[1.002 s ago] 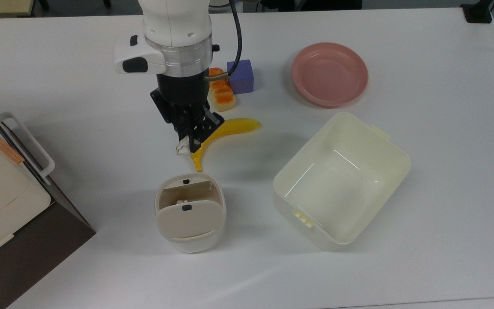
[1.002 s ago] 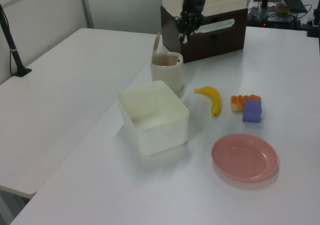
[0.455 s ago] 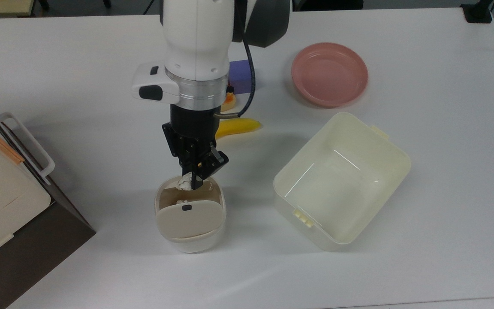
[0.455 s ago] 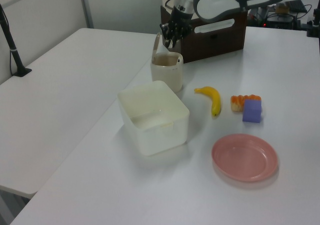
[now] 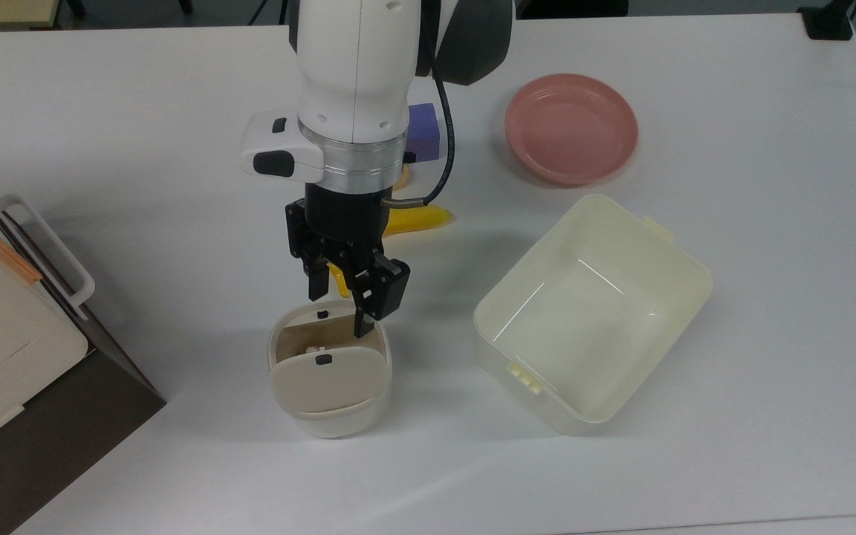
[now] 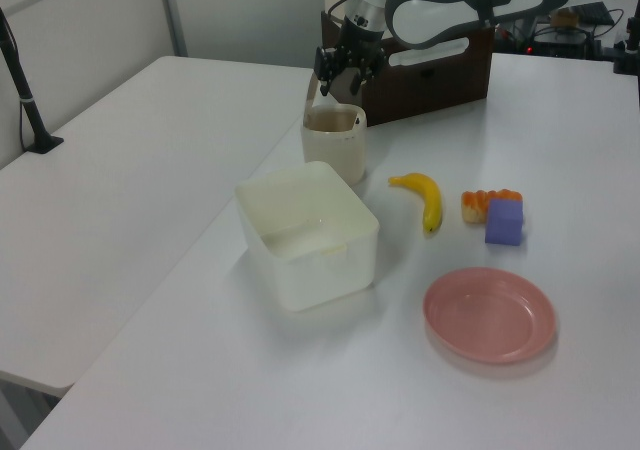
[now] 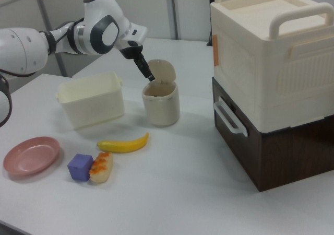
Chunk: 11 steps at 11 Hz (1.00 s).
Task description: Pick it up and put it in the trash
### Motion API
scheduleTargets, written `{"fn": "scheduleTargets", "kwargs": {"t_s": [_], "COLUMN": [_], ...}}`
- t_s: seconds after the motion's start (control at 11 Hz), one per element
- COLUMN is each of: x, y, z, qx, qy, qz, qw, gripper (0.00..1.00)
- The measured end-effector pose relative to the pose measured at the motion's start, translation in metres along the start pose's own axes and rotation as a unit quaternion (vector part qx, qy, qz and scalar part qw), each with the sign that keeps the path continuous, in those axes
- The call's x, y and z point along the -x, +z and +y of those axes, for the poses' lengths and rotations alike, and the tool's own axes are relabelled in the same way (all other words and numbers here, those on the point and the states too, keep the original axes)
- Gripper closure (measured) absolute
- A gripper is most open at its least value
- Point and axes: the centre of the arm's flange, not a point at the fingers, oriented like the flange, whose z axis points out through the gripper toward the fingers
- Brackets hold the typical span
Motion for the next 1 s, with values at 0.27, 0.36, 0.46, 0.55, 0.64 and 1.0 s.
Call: {"fn": "scheduleTargets", "kwargs": {"t_s": [0.27, 0.36, 0.46, 0.55, 0.64, 1.0], "x": [-0.007, -0.006, -0.002, 0.0, 0.003, 0.018], "y": [-0.021, -0.034, -0.053, -0.074, -0.092, -0.151], "z": [0.005, 0.013, 0.024, 0.035, 0.047, 0.095], "qx": [-0.006, 0.003, 0.012, 0.015, 0.016, 0.018], "qy": [-0.011, -0.044, -0.077, -0.099, -0.123, -0.216], "qz": [0.003, -0.015, -0.04, -0.06, -0.077, -0.152], "qw": [0.9999, 0.9989, 0.9962, 0.9932, 0.9893, 0.9643], "gripper": [0.0, 0.0, 0.0, 0.0, 0.0, 0.0]}}
